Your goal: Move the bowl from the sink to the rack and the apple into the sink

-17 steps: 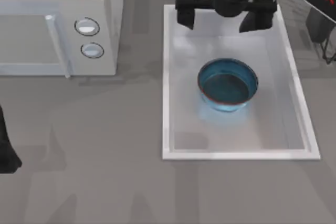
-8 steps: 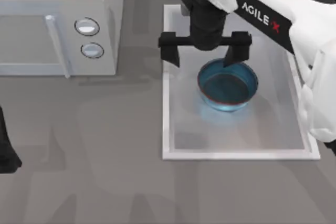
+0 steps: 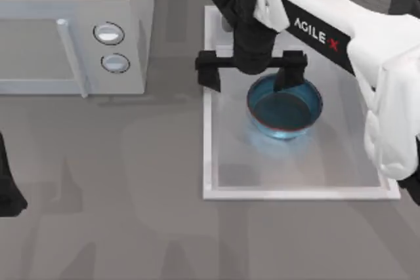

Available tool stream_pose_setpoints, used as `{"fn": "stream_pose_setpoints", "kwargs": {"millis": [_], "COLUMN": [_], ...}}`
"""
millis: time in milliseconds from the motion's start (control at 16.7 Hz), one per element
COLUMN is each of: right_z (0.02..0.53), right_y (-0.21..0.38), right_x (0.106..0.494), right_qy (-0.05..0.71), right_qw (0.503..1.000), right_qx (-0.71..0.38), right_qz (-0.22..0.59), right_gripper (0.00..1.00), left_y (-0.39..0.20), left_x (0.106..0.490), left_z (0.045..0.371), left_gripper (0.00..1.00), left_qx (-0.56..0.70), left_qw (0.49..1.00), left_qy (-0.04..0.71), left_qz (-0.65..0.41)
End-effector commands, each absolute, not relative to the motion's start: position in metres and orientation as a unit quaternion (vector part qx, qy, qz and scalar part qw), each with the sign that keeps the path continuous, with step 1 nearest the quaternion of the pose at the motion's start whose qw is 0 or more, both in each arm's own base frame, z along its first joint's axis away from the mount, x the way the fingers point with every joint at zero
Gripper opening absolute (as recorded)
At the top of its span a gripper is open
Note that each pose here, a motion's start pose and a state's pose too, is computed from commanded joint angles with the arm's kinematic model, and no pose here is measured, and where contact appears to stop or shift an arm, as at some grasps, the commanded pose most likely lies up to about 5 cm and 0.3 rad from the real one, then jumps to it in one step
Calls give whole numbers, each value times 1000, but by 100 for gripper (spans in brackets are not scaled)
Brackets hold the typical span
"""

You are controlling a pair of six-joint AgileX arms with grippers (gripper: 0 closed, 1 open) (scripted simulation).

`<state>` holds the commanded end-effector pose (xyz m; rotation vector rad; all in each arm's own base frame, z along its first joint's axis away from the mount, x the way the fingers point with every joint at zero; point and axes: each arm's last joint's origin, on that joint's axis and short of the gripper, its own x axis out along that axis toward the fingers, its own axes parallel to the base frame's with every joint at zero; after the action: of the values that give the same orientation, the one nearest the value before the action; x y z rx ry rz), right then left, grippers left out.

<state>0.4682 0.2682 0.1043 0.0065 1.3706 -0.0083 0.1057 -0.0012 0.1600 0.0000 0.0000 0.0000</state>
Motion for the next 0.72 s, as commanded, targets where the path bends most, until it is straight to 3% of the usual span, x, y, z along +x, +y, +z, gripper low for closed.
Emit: {"fn": "stream_pose_setpoints", "kwargs": {"millis": [300, 540, 720], "right_z": [49, 47, 47], "right_y": [268, 268, 268], "right_x": [477, 477, 477], "right_qy": [633, 633, 633], "right_qw": [774, 774, 774], "right_qx": [3, 3, 3], "right_qz": [-4, -4, -4], "right_gripper": [100, 100, 77], "left_y": [-1, -1, -1], "left_x": [106, 106, 106], "left_z": [160, 160, 160], "left_gripper": [100, 100, 100], "left_qx": [0, 0, 0], "left_qw": [1000, 1000, 1000], "left_qy": [0, 0, 0], "left_qz": [0, 0, 0]}}
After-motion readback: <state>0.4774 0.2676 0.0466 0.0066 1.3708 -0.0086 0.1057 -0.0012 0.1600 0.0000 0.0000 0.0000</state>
